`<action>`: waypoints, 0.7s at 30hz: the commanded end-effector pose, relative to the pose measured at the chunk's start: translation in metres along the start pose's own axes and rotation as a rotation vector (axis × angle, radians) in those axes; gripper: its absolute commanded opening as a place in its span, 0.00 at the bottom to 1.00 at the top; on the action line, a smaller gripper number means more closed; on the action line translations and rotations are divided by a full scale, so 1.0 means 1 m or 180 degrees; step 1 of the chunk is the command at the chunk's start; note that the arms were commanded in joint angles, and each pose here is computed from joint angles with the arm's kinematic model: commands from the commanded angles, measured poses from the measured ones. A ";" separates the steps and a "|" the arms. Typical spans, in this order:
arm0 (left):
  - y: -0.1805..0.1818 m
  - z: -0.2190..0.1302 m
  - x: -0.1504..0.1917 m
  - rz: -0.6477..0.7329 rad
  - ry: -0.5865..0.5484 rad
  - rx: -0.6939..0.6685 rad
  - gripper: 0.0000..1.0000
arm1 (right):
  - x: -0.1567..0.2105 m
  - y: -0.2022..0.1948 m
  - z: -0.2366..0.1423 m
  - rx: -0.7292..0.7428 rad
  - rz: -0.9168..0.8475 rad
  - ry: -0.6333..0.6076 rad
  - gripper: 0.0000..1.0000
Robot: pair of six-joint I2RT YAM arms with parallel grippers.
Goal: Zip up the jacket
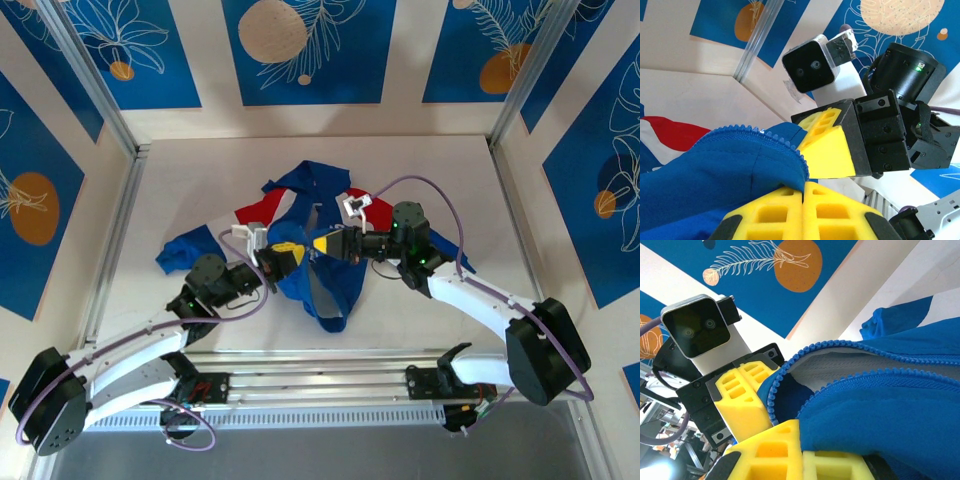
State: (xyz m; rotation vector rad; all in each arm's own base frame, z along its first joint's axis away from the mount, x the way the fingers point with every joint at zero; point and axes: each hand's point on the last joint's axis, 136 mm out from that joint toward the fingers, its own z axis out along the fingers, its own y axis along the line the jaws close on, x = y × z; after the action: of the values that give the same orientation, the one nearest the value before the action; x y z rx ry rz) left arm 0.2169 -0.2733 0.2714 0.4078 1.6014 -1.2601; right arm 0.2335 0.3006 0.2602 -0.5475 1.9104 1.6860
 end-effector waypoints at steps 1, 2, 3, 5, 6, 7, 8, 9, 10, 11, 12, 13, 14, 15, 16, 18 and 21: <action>-0.014 -0.004 -0.018 -0.0038 -0.0253 0.0133 0.00 | -0.012 0.015 -0.001 -0.0092 -0.0183 -0.0137 0.00; -0.014 -0.005 -0.018 -0.0057 -0.0265 0.0137 0.00 | -0.011 0.015 -0.001 -0.0091 -0.0173 -0.0143 0.00; -0.013 -0.006 -0.018 -0.0082 -0.0272 0.0138 0.00 | -0.012 0.015 -0.001 -0.0097 -0.0178 -0.0152 0.00; -0.012 -0.007 -0.018 -0.0120 -0.0299 0.0123 0.00 | -0.012 0.016 -0.001 -0.0103 -0.0174 -0.0157 0.00; -0.010 -0.007 -0.017 -0.0142 -0.0299 0.0113 0.00 | -0.012 0.017 -0.001 -0.0107 -0.0183 -0.0159 0.00; -0.009 -0.007 -0.017 -0.0157 -0.0299 0.0102 0.00 | -0.012 0.016 -0.001 -0.0106 -0.0180 -0.0158 0.00; -0.009 -0.006 -0.016 -0.0175 -0.0292 0.0091 0.00 | -0.012 0.017 -0.001 -0.0109 -0.0187 -0.0161 0.00; -0.008 -0.006 -0.015 -0.0192 -0.0282 0.0092 0.00 | -0.012 0.017 -0.001 -0.0109 -0.0188 -0.0160 0.00; -0.009 -0.005 -0.015 -0.0197 -0.0284 0.0099 0.00 | -0.012 0.017 -0.002 -0.0109 -0.0193 -0.0164 0.00; -0.009 -0.005 -0.016 -0.0205 -0.0289 0.0116 0.00 | -0.013 0.018 -0.002 -0.0114 -0.0192 -0.0165 0.00; -0.010 -0.004 -0.016 -0.0209 -0.0292 0.0126 0.00 | -0.013 0.017 -0.001 -0.0113 -0.0185 -0.0164 0.00; -0.010 -0.003 -0.016 -0.0216 -0.0291 0.0134 0.00 | -0.012 0.017 -0.001 -0.0115 -0.0182 -0.0165 0.00; -0.011 -0.003 -0.017 -0.0216 -0.0288 0.0144 0.00 | -0.013 0.018 -0.001 -0.0122 -0.0191 -0.0170 0.00; -0.011 -0.002 -0.017 -0.0218 -0.0282 0.0150 0.00 | -0.013 0.018 -0.001 -0.0123 -0.0187 -0.0174 0.00; -0.011 -0.001 -0.017 -0.0219 -0.0278 0.0159 0.00 | -0.014 0.018 -0.001 -0.0126 -0.0192 -0.0176 0.00; -0.012 0.000 -0.016 -0.0215 -0.0261 0.0172 0.00 | -0.015 0.019 -0.001 -0.0131 -0.0195 -0.0181 0.00; -0.010 0.000 -0.015 -0.0230 -0.0253 0.0156 0.00 | -0.015 0.020 -0.001 -0.0138 -0.0201 -0.0187 0.00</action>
State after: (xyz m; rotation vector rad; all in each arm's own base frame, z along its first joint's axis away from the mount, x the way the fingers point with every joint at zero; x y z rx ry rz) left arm 0.2204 -0.2709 0.2707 0.3173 1.6043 -1.3172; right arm 0.2358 0.3014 0.2686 -0.5406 1.8698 1.6878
